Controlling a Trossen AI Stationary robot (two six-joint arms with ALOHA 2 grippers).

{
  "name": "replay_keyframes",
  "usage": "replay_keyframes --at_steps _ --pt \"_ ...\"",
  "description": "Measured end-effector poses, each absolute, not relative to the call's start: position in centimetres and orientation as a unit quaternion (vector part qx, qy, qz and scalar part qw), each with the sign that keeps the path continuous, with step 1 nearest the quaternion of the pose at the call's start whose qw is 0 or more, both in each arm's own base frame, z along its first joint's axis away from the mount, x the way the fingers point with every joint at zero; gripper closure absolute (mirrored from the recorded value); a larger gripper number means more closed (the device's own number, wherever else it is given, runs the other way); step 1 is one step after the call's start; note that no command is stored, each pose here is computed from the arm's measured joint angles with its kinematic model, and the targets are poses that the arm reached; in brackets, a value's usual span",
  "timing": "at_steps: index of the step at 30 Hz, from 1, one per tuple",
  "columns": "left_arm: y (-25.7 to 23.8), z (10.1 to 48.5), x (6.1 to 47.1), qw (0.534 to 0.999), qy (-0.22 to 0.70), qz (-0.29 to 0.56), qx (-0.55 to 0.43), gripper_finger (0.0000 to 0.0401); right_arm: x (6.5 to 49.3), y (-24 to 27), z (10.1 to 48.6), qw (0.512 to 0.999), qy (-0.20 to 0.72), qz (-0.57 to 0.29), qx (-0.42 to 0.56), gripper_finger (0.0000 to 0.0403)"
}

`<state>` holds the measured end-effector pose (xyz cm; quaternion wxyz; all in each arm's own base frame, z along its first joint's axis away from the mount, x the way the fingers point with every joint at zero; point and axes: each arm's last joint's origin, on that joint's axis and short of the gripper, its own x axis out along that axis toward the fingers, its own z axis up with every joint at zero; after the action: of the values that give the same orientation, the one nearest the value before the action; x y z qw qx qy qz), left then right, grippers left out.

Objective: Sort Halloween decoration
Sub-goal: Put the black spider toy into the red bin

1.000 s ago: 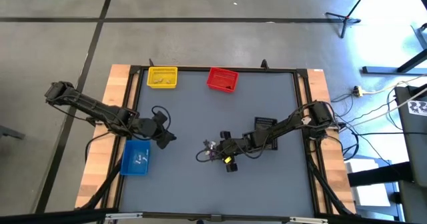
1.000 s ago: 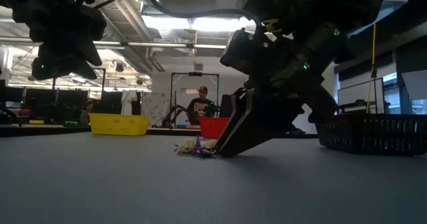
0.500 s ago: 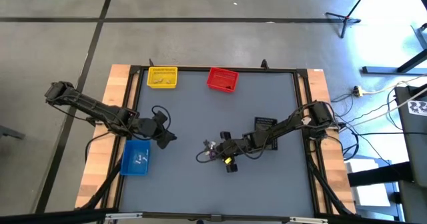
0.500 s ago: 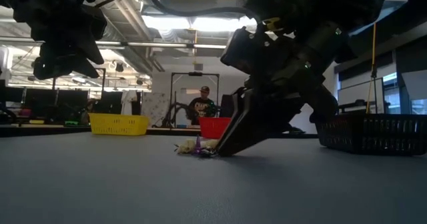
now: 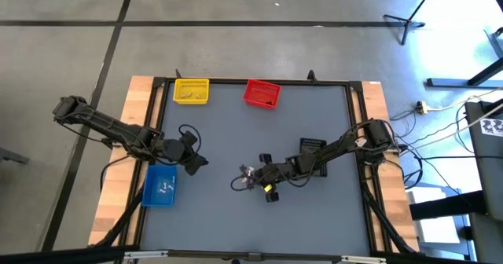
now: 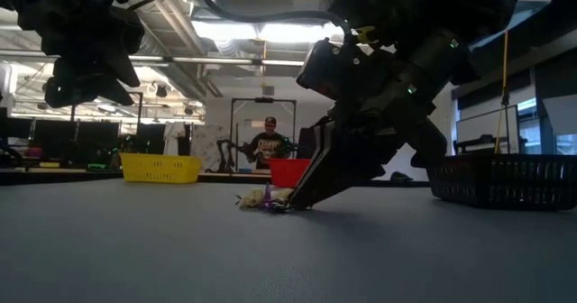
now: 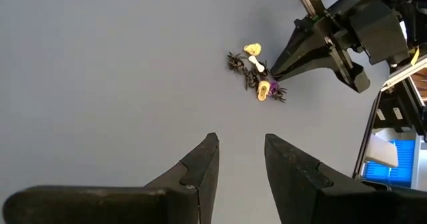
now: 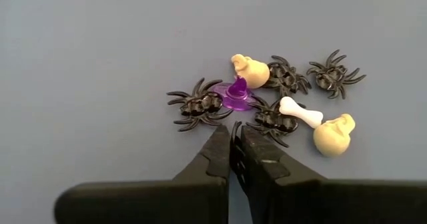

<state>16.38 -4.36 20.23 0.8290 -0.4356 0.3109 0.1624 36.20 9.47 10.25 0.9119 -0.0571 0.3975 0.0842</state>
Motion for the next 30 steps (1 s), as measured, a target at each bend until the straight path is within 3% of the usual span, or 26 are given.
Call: replay_keyframes --at_steps 10,21,30 --pt "-4.4 20.2 16.4 0.829 0.311 0.162 -0.436 0.0287 36.0 9.4 11.1 0.913 0.395 0.089 -0.053 0.0383" --pt "-4.3 20.2 16.4 0.831 0.304 0.169 -0.433 0.0287 34.4 9.0 15.9 0.917 0.385 0.091 -0.056 0.0383" --pt "-4.0 20.4 16.5 0.866 0.278 0.194 -0.368 0.0287 33.6 7.9 20.0 0.929 0.324 0.013 -0.178 0.0382"
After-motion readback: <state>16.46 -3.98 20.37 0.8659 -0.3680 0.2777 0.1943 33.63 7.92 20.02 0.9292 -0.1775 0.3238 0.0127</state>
